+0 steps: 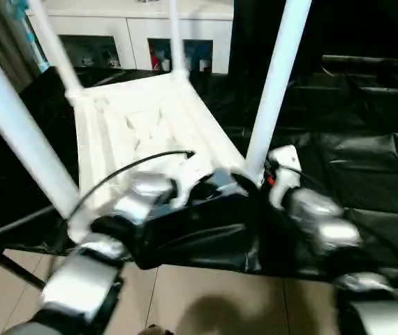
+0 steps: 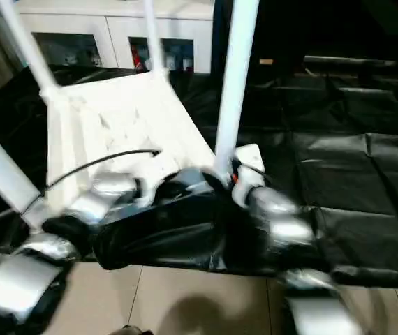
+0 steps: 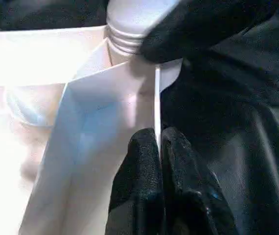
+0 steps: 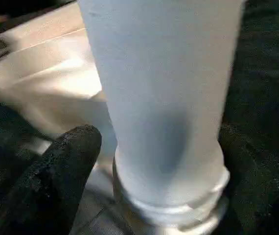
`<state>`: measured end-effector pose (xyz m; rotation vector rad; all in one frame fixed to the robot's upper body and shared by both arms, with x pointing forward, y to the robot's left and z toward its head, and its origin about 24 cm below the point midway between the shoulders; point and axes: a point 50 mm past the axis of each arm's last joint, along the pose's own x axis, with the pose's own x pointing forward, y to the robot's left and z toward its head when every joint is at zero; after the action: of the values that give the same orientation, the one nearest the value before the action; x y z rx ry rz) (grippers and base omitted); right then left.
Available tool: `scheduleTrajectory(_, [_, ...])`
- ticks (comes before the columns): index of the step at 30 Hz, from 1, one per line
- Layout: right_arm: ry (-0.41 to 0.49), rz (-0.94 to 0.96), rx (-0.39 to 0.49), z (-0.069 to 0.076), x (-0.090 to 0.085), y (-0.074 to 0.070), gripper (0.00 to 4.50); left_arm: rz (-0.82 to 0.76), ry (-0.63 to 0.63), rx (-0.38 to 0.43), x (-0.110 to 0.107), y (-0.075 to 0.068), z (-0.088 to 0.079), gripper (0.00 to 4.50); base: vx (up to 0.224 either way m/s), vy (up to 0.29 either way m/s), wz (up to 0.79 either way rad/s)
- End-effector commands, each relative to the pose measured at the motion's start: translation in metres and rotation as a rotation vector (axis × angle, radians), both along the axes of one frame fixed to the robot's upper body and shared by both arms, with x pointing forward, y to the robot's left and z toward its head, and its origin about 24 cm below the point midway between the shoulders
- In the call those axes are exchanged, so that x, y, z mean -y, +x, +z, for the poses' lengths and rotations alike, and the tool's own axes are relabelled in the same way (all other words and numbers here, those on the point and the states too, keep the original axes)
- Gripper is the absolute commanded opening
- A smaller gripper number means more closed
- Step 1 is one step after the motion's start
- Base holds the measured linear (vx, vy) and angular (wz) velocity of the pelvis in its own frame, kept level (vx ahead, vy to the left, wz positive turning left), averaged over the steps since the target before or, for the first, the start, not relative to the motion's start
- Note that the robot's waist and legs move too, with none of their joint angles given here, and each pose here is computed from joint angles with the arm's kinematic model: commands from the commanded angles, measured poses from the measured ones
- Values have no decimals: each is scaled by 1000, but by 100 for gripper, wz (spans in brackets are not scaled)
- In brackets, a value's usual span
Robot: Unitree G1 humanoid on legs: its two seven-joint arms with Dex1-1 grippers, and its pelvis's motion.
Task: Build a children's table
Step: Rotate leg to tighten
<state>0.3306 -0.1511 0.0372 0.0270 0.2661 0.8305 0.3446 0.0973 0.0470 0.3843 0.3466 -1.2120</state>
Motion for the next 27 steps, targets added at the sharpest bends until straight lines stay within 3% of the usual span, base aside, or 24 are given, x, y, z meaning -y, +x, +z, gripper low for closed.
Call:
scheduleTrajectory(1, [33, 257, -18, 2, -32, -10, 396, -111, -47, -6, 16, -8, 1, 0, 0, 0, 0])
scheduleTrajectory(7, [-3, 372, -50, 9, -3, -16, 396, -190, -44, -74, -7, -13, 4, 0, 0, 0, 0])
scheduleTrajectory(10, [-12, 393, -58, 11, 2, -17, 396, -220, -44, -99, -12, -16, 4, 0, 0, 0, 0])
scheduleTrajectory(12, [-24, 405, -67, 11, 4, -17, 372, -230, -41, -104, -15, -18, 4, 0, 0, 0, 0])
scheduleTrajectory(21, [-1, 425, -85, 9, 0, -20, 299, -213, -30, -97, -21, -19, 3, 0, 0, 0, 0])
scheduleTrajectory(27, [20, 333, -99, 0, -7, -21, 276, -66, -10, -31, -16, -8, 1, 0, 0, 0, 0])
